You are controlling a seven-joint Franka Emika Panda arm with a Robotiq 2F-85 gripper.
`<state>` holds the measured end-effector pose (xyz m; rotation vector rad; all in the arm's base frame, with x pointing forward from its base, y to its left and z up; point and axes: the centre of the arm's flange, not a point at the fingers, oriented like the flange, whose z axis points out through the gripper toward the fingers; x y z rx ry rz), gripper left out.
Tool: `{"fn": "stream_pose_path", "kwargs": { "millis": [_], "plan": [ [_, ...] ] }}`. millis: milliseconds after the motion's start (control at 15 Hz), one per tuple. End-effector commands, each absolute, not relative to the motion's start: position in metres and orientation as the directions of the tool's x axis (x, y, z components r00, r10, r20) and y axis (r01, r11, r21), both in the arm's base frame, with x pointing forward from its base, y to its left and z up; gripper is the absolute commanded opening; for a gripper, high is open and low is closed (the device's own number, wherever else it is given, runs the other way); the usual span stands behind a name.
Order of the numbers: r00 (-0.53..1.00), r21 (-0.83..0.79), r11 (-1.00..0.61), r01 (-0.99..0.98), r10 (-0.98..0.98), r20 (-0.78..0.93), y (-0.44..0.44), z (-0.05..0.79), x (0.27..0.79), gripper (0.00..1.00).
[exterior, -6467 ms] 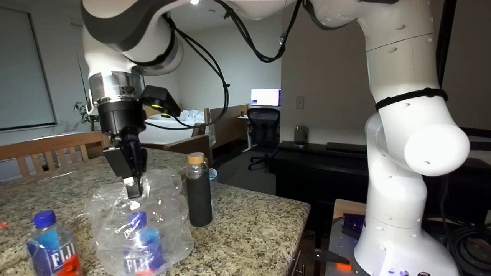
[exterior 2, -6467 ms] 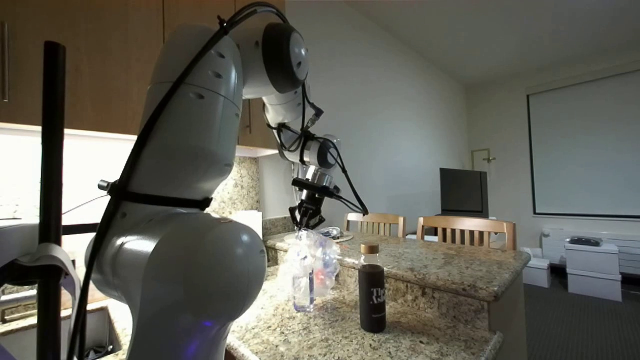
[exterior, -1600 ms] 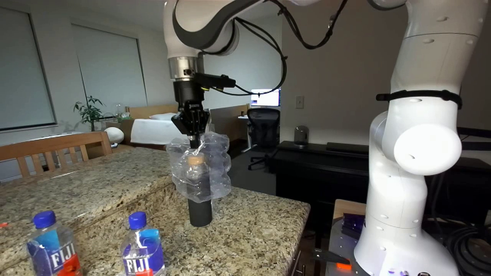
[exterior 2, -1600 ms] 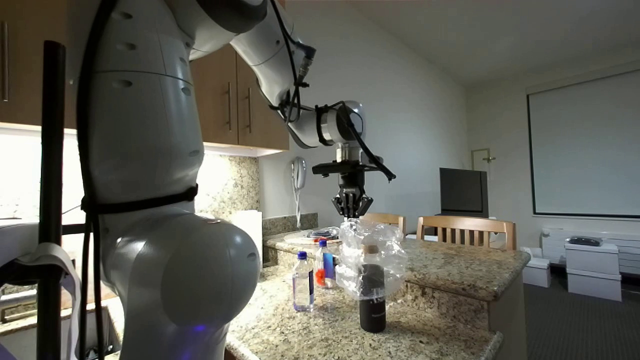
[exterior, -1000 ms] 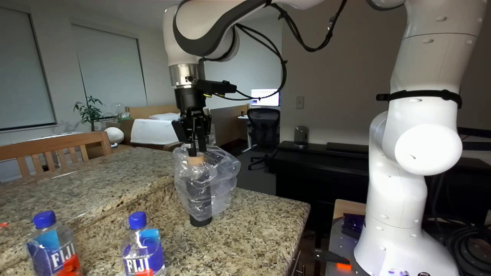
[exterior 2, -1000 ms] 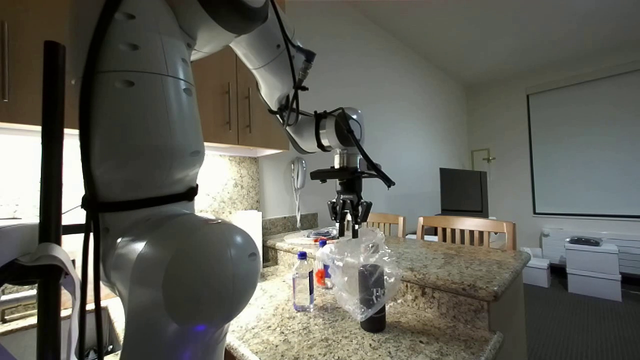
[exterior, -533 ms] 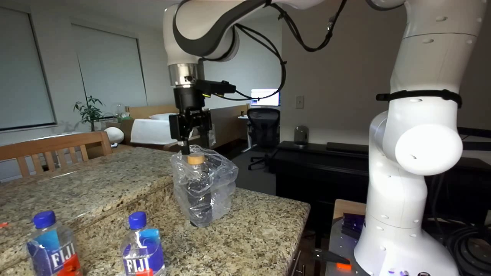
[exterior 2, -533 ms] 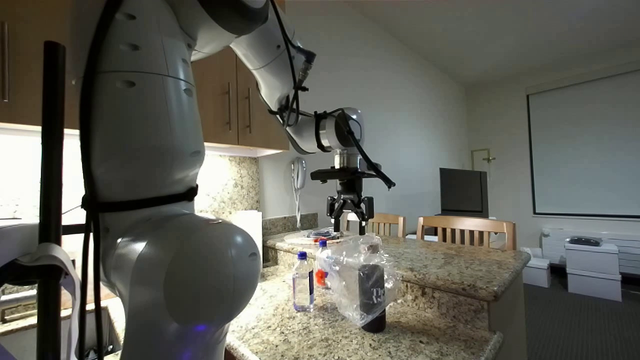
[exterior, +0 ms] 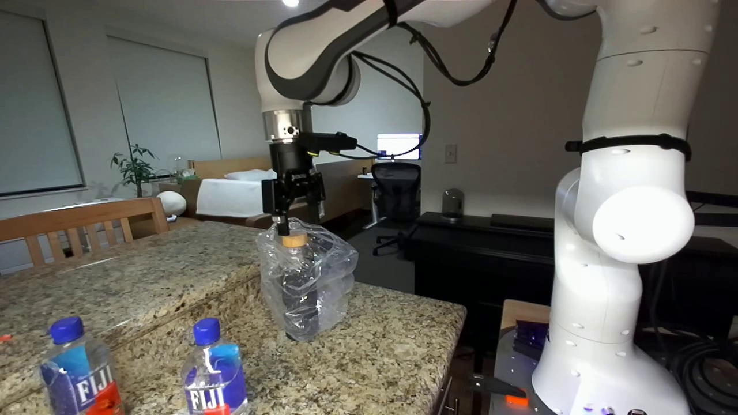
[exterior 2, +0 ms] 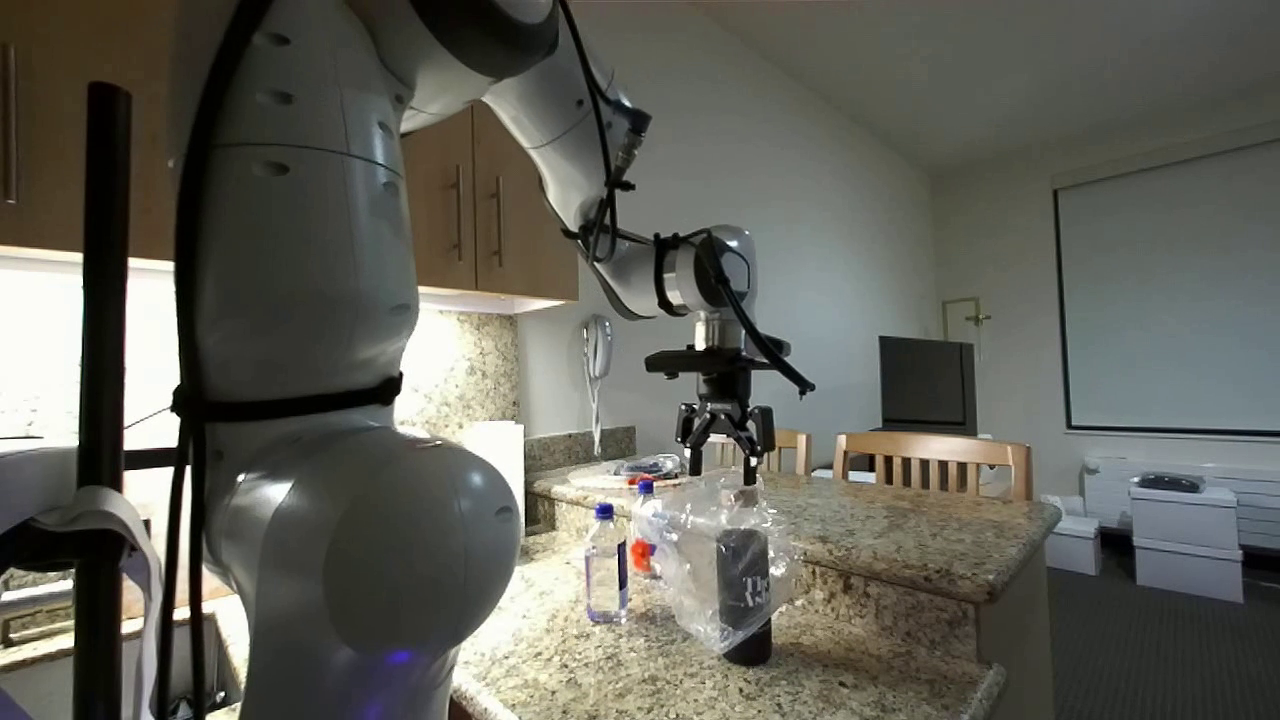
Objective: Put the plastic over the brown bottle
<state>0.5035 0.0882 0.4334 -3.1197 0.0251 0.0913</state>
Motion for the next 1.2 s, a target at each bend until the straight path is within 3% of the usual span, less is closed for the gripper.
{"fn": "stream_pose_path", "kwargs": {
  "millis": [0,133,200,333,867,1133],
  "plan": [
    [0.999,-0.033,-0.999,-0.011,-0.01,-0.041,0.085,0.431,0.512,1.0],
    [0.999,-0.02,-0.999,-0.025,-0.024,-0.028,0.081,0.43,0.515,0.94],
    [0.999,-0.01,-0.999,-0.036,-0.036,-0.018,0.077,0.431,0.516,0.74],
    [0.999,-0.008,-0.999,-0.052,-0.052,-0.003,0.07,0.435,0.517,0.69],
    [0.993,-0.014,-0.993,-0.114,-0.114,0.015,0.041,0.434,0.52,0.16],
    [0.989,-0.023,-0.99,-0.138,-0.139,0.046,0.035,0.436,0.527,0.06]
  ]
}}
